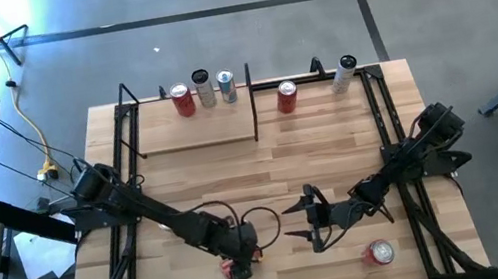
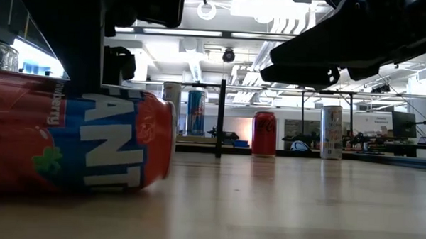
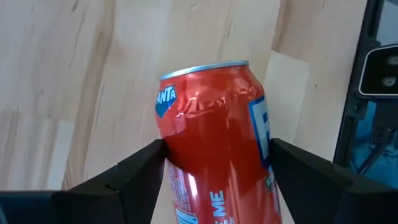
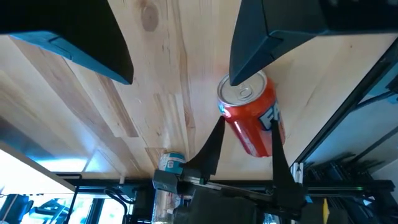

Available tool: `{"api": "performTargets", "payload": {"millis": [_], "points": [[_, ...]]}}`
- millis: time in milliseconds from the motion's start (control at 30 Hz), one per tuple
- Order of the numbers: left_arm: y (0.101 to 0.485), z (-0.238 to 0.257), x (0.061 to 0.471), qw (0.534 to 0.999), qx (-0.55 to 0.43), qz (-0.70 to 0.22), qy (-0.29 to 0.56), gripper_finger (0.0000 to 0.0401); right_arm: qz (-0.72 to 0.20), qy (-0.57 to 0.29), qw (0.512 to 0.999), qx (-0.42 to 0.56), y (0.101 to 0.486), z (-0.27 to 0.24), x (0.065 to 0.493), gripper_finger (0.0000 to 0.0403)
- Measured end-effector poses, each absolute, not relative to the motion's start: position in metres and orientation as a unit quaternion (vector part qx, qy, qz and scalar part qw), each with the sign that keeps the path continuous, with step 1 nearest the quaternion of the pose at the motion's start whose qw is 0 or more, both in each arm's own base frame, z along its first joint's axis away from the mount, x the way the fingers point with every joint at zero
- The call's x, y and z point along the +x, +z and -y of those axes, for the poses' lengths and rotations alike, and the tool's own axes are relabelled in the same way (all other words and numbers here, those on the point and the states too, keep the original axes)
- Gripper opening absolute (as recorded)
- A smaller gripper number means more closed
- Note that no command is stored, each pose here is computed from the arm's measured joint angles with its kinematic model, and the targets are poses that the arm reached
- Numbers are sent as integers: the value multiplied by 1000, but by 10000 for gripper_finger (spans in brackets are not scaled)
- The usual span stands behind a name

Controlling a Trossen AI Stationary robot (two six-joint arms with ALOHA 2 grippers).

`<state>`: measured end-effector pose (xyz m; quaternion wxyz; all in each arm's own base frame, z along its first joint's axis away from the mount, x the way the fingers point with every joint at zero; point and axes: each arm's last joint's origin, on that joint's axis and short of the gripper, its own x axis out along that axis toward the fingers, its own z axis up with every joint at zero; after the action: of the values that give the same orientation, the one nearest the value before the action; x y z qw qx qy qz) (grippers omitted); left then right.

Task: Place canned beverage on shelf
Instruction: Put the left red soda can on the shelf

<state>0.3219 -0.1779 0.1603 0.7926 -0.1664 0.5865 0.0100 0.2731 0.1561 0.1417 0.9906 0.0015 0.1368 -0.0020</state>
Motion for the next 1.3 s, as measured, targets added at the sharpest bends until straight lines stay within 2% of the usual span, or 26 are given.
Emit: {"api": "performTargets", "payload": {"millis": [133, 400, 600, 733, 867, 967, 1033, 1233, 1300], "points": [[161, 178, 322, 797, -154, -584, 1, 247, -137, -2, 991, 1, 142, -156, 273, 252], [183, 183, 309, 837, -85, -540, 8, 164, -134, -2, 991, 3, 142, -156, 273, 252], [188, 190, 303, 850, -54, -523, 6, 105, -124, -1, 992, 12, 144, -156, 274, 252], [207, 184, 291, 858, -39, -511, 18, 56, -112, 1, 993, 22, 145, -157, 276, 252], [245, 181, 268, 883, -52, -462, 61, 6, -116, 11, 993, 20, 143, -165, 288, 243], [255, 190, 246, 888, -61, -449, 81, 6, -130, 18, 991, 13, 145, -171, 302, 207], [257, 201, 230, 887, -69, -448, 88, 3, -149, 14, 989, 3, 145, -174, 310, 167], [224, 213, 204, 886, -58, -432, 158, 0, -182, -20, 983, -14, 147, -165, 333, 23], [220, 205, 210, 889, -43, -416, 186, 0, -178, -33, 983, -19, 150, -157, 340, 9]]}}
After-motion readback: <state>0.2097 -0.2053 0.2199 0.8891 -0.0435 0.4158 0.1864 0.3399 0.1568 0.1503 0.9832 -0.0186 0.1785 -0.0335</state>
